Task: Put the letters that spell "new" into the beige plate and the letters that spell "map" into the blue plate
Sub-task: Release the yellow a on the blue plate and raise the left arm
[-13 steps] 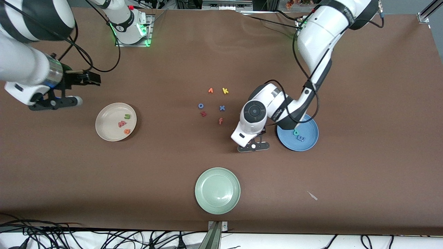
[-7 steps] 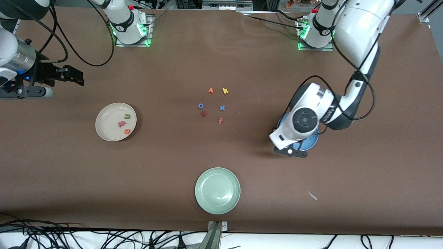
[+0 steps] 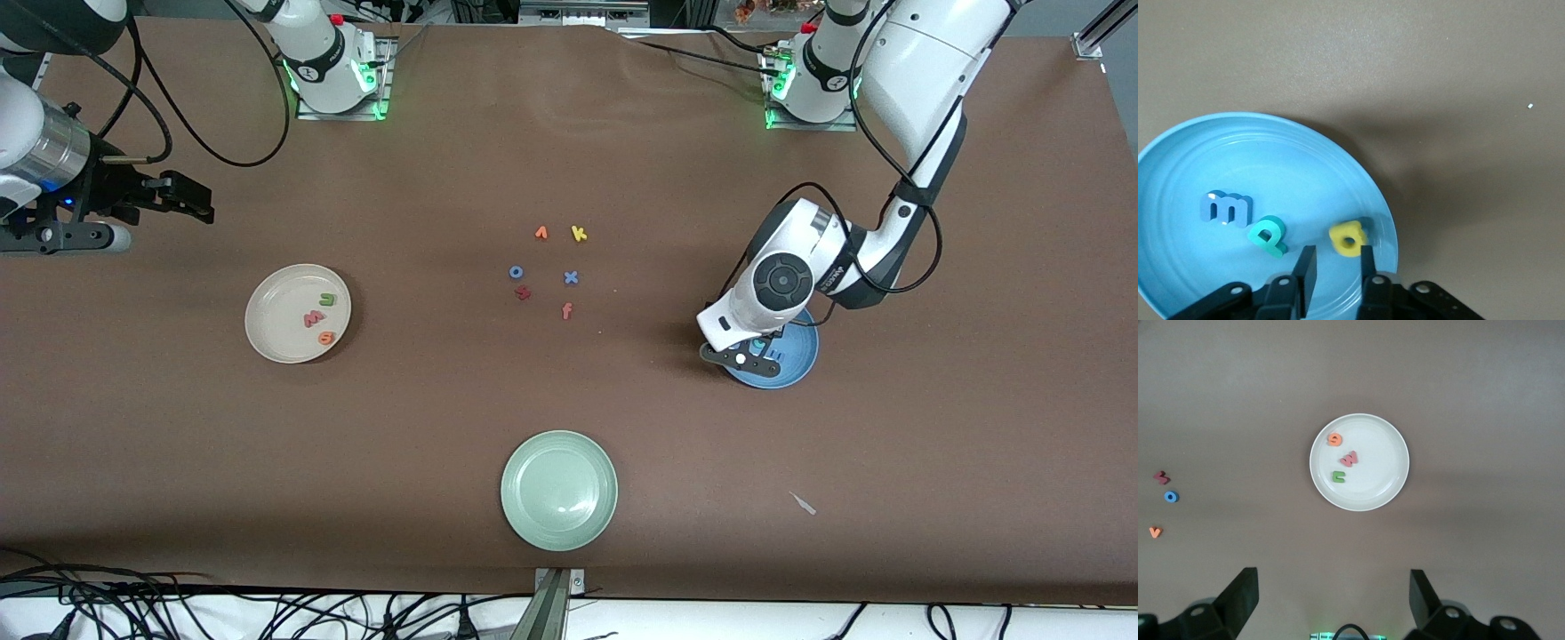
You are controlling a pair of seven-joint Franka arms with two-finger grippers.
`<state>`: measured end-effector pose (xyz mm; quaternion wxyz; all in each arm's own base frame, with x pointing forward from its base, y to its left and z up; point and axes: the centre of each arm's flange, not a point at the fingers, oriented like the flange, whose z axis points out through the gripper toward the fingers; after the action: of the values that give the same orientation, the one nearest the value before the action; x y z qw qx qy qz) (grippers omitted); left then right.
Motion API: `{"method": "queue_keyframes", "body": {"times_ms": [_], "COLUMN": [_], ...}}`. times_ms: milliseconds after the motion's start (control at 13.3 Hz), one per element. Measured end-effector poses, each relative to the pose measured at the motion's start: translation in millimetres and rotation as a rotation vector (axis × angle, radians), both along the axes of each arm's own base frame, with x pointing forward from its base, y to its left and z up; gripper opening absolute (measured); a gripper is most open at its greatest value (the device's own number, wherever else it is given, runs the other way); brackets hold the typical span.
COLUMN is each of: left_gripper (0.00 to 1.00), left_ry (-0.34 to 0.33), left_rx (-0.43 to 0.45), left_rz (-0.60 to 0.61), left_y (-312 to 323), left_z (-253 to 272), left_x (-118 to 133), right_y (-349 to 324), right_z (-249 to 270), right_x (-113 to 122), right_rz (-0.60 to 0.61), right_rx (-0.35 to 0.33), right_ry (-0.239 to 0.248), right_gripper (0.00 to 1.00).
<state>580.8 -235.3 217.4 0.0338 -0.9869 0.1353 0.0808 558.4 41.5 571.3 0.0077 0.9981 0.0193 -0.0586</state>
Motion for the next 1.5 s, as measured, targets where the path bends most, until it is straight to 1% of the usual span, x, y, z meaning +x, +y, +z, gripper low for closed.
{"method": "queue_keyframes", "body": {"times_ms": [225,375,450,600,750,900,1050,1200,1350,1500], "left_gripper": [0.7,0.93,1.0,1.0,1.0,1.0,1.0,1.0,1.0,1.0], "left_ry": [-0.02,-0.058,-0.067,-0.089,-0.108,-0.093,-0.101,-0.095,-0.13,-0.14], "left_rx": [-0.005,-0.006,0.005,0.029,0.04,-0.006,-0.031,-0.038,-0.059,-0.107], "left_rz": [-0.002,0.009,0.016,0.033,0.053,0.066,0.076,0.089,0.139,0.196], "left_y": [0,1,3,7,11,21,53,95,128,158], "left_z": [11,43,67,126,189,242,281,316,354,378], "left_x": [4,18,26,36,40,40,38,30,16,-4], "right_y": [0,0,1,2,3,5,6,6,6,6], "right_z": [0,0,0,-3,-4,-4,-5,-6,-6,-6], "right_x": [1,1,1,2,2,2,2,1,1,1], "right_rz": [-0.003,-0.004,-0.004,-0.001,0.001,0.002,0.004,0.004,0.003,0.003], "right_rx": [0.0,0.0,0.0,0.0,0.0,0.0,-0.001,-0.001,-0.001,-0.001], "right_ry": [-0.007,-0.007,-0.006,-0.001,0.001,0.002,0.003,0.006,0.007,0.007], "right_gripper": [1.0,1.0,1.0,1.0,1.0,1.0,1.0,1.0,1.0,1.0]}}
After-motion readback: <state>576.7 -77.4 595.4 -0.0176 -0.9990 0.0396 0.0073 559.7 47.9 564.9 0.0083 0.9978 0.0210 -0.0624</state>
